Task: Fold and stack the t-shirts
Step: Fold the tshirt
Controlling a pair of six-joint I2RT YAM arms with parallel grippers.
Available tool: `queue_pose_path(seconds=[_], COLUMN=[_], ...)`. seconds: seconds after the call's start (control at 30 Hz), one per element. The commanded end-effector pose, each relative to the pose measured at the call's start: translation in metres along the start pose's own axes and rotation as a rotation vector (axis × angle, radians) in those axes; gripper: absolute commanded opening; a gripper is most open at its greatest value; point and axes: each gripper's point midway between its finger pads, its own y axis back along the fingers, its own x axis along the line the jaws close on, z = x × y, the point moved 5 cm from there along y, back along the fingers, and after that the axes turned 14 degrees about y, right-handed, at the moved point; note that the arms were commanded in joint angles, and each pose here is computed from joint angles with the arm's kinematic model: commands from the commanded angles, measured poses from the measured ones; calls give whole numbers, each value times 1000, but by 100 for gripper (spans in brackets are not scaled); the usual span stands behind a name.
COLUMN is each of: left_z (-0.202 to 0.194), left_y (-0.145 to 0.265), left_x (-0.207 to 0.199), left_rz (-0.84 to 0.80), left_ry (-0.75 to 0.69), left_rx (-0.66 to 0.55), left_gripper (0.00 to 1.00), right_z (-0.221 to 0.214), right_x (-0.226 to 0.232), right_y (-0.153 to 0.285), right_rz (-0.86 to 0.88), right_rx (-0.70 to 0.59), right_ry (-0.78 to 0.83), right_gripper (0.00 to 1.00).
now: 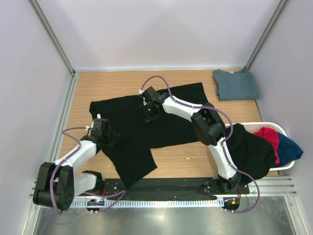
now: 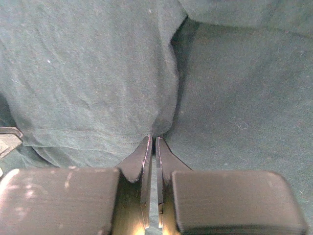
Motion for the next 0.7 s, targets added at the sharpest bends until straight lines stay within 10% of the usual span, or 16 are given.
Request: queue_pose_path(seconds=[0.0,0.67], left_z=[1,1], left_y=[3,0], left_x=[-2,4], left_rz=[-19,35], left_ry=[-10,-28], left_rx=[-7,-3], left_gripper=[32,31], right_z=[20,21], right_x=[8,7], right_y=[11,8], right_rz=[13,7], right_rx=[-56,-48], right_ry=[9,12], right_gripper=[10,9])
